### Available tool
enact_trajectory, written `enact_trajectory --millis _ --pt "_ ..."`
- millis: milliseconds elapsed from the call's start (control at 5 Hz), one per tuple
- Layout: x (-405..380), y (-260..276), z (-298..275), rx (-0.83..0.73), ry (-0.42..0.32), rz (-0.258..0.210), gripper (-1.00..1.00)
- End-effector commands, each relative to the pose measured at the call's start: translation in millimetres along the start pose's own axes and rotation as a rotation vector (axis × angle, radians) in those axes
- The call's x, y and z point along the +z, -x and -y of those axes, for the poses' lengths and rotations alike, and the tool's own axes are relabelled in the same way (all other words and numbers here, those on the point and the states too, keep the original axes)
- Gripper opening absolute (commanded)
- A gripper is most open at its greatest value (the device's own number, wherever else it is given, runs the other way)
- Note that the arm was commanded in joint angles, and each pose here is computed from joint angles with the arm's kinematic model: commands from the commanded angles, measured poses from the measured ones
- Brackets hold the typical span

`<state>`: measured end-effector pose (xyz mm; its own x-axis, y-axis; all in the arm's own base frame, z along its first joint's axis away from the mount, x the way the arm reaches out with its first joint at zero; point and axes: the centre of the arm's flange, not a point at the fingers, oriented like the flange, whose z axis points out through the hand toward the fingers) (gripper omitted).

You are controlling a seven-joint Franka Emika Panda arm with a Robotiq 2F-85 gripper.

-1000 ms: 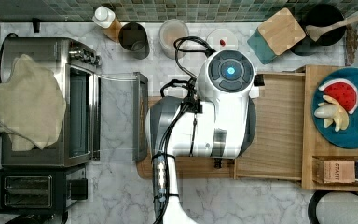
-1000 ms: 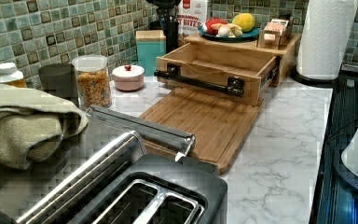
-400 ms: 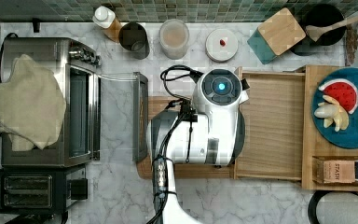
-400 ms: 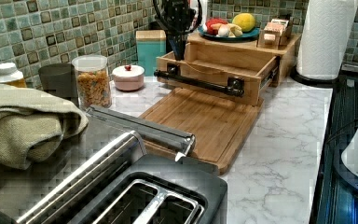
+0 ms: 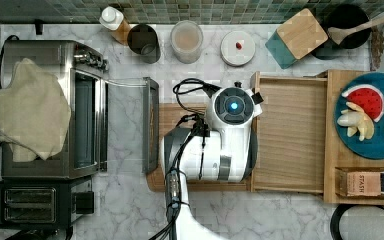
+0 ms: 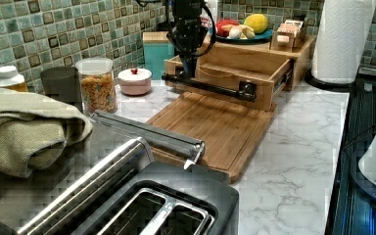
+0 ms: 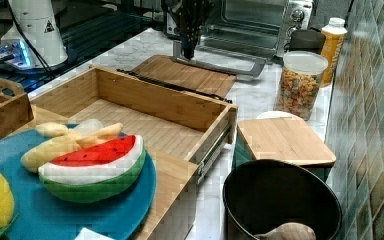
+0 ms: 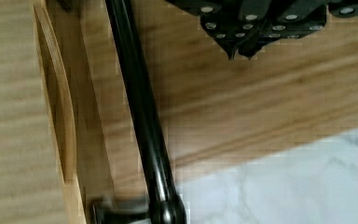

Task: Close the drawer.

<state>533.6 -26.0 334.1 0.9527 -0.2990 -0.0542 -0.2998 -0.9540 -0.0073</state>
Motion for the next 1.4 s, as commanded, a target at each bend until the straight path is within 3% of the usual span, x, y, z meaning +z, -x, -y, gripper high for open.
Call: enact_trajectory --millis 200,600,1400 --pt "60 9 5 -0.059 -0.031 0.01 -1.0" --pt "72 7 -16 -0.069 0.004 0.004 -1.0" --pt "44 -8 -120 -0.137 0.051 -0.174 -1.0"
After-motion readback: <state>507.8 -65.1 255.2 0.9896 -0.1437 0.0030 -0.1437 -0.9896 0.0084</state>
